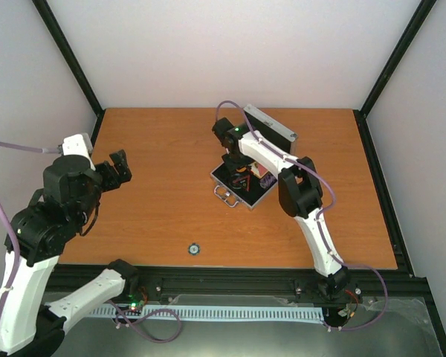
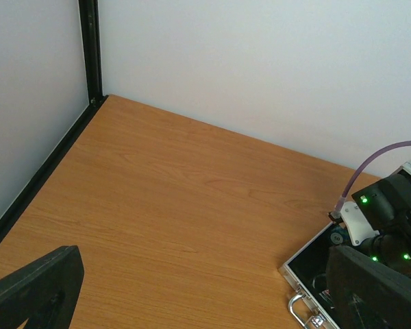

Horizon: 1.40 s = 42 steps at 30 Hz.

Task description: Pack up texas hold em set

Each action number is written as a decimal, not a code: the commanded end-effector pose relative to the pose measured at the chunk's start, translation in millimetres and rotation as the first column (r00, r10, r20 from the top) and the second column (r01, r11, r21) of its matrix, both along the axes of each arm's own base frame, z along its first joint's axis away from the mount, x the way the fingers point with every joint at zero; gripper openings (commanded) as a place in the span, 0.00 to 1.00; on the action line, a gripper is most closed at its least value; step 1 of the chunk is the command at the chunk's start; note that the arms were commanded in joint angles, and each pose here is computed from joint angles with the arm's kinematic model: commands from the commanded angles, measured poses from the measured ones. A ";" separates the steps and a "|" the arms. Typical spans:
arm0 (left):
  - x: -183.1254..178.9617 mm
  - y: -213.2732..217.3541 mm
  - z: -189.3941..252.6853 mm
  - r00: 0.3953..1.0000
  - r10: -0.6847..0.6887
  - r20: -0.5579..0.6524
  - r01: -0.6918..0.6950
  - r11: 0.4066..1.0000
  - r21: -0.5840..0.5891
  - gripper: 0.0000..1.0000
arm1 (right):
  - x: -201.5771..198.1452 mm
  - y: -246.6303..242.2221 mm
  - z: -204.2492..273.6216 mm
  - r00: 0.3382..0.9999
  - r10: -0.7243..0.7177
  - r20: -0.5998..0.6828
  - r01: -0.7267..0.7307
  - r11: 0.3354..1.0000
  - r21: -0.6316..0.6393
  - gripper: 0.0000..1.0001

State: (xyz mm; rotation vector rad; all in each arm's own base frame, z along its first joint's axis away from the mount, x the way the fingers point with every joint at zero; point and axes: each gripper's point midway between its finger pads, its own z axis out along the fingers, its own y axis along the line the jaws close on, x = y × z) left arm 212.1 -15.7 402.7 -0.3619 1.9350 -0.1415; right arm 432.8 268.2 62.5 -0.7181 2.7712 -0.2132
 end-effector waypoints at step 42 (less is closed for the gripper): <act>13.9 -8.8 -0.5 1.000 -0.012 0.004 0.012 1.000 -0.003 1.00 | -53.8 29.6 75.7 0.994 0.068 0.083 -0.077 0.990 0.119 0.86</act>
